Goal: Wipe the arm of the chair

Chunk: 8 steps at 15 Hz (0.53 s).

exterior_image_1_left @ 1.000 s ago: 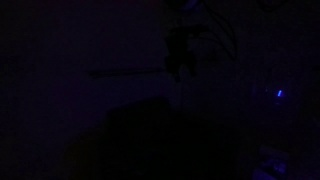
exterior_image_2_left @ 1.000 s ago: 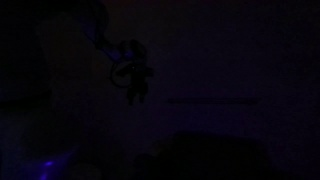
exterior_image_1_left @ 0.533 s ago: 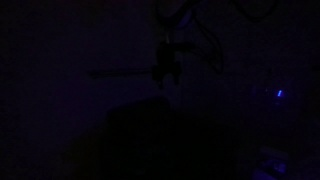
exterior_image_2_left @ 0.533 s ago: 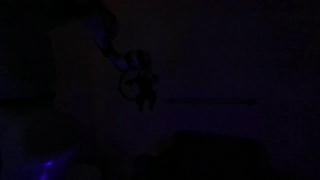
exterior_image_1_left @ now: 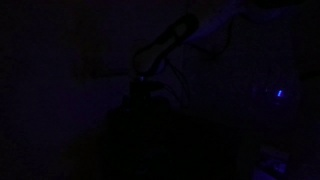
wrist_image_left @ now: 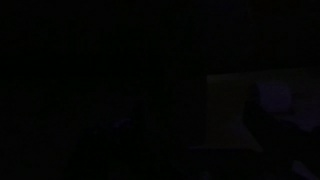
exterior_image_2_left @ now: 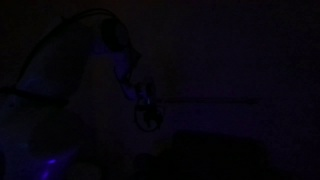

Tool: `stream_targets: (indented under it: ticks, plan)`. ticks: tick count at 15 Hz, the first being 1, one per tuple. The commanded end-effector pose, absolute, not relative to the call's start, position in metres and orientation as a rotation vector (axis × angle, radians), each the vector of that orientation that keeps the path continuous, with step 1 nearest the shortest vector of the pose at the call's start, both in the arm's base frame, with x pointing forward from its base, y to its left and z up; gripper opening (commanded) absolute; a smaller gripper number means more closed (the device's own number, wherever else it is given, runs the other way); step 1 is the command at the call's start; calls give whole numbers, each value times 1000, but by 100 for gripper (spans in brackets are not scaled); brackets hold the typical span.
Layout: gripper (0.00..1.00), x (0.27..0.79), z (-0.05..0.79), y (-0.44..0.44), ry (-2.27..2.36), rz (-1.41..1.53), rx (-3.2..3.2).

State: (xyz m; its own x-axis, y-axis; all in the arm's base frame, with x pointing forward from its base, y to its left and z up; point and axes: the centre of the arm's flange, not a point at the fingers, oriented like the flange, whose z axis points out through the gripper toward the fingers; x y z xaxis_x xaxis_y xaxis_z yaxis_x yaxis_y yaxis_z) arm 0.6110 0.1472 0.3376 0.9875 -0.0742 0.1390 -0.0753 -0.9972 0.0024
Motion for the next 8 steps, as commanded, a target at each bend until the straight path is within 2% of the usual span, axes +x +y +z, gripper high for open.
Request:
stream_targets:
  ticks: [1, 4, 6, 8]
  plan:
    - [100, 617, 325, 155, -104, 206, 3130]
    - [100, 627, 319, 158, -99, 212, 3135]
    - [100, 610, 315, 166, -136, 261, 3094]
    - [100, 604, 289, 183, -105, 182, 3121]
